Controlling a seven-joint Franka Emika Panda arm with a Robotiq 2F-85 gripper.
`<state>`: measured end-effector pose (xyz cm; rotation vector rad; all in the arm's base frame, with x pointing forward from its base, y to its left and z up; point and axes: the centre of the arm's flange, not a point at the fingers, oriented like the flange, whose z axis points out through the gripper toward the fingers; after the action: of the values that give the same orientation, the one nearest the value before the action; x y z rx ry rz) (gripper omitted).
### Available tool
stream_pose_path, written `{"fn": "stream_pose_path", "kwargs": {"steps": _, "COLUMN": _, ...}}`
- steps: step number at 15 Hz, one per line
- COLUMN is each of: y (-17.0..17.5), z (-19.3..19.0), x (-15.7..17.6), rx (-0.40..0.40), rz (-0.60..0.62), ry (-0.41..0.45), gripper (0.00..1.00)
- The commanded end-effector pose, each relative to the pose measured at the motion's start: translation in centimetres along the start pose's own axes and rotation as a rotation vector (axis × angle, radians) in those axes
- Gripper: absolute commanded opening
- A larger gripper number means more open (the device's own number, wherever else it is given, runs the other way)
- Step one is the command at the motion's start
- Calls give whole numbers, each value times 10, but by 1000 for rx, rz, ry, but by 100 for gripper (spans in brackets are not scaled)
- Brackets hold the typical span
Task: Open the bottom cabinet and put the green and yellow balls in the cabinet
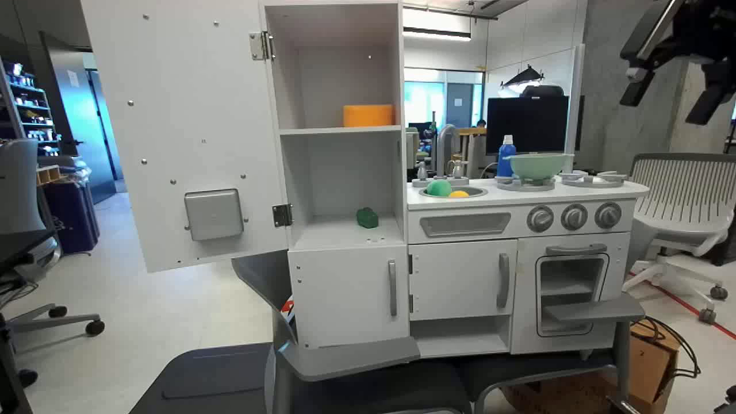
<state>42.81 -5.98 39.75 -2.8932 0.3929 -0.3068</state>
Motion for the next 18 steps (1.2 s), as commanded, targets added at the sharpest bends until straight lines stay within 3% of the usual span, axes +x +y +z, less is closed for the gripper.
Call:
{"fn": "stream_pose_path", "kwargs": {"steps": 1, "y": 0, "z": 0, "x": 0, "rx": 0, "rz": 0, "ry": 0, "gripper": 100}}
{"fn": "stream_pose_path", "kwargs": {"steps": 5, "y": 0, "z": 0, "x": 0, "rx": 0, "rz": 0, "ry": 0, "gripper": 100}}
{"fn": "stream_pose_path", "kwargs": {"steps": 7, "y": -9, "z": 16, "x": 18, "rx": -4, "rz": -14, "ry": -32, "gripper": 100}}
{"fn": "stream_pose_path", "kwargs": {"steps": 12, "y": -36, "z": 93, "x": 78, "rx": -55, "rz": -19, "ry": -142, "gripper": 100}}
{"fn": "stream_pose_path", "kwargs": {"steps": 18, "y": -79, "z": 203, "x": 112, "rx": -224, "rz": 15, "ry": -205, "gripper": 100}}
